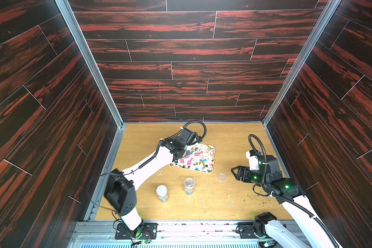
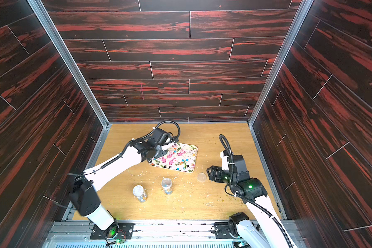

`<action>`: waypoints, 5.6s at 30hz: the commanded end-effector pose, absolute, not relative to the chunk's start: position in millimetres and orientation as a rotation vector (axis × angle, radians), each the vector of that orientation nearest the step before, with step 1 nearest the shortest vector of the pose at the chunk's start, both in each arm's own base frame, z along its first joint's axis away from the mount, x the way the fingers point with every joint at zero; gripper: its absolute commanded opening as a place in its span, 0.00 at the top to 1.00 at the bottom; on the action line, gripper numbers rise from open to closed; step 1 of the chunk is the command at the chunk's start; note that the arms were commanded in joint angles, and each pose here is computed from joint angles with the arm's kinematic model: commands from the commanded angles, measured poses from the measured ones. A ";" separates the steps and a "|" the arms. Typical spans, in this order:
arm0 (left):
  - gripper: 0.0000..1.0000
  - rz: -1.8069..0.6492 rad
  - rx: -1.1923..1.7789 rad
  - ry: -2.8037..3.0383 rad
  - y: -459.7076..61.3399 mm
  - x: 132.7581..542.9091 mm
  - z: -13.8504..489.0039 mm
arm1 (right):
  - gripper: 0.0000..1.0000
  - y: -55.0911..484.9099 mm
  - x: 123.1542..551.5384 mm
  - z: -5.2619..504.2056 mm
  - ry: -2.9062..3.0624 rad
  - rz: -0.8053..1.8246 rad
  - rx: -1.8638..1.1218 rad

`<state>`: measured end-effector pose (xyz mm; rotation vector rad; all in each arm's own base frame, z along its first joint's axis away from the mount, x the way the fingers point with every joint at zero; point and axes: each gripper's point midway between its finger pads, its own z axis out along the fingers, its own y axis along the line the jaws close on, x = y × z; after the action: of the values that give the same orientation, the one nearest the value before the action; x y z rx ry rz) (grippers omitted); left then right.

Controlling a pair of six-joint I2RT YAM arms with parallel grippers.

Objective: Pour the candies out of the jar
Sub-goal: 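Pour the candies out of the jar onto the tray, then place the jar at the center of the board.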

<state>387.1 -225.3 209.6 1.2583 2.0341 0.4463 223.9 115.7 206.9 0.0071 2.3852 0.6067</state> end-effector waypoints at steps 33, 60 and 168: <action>0.53 0.875 1.592 2.117 -186.3 381.0 154.0 | 0.22 120.0 218.4 214.6 2.371 0.686 0.058; 0.46 -0.107 0.821 1.669 -256.3 342.5 302.6 | 0.24 180.6 244.3 308.8 2.176 1.083 -0.132; 0.00 -0.516 0.629 1.543 -201.2 229.9 305.8 | 1.00 108.2 385.8 171.1 2.814 0.051 -0.138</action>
<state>233.2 -210.0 301.2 0.6997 1.5390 -0.4913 389.3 135.9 189.6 -0.1144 2.7296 0.3026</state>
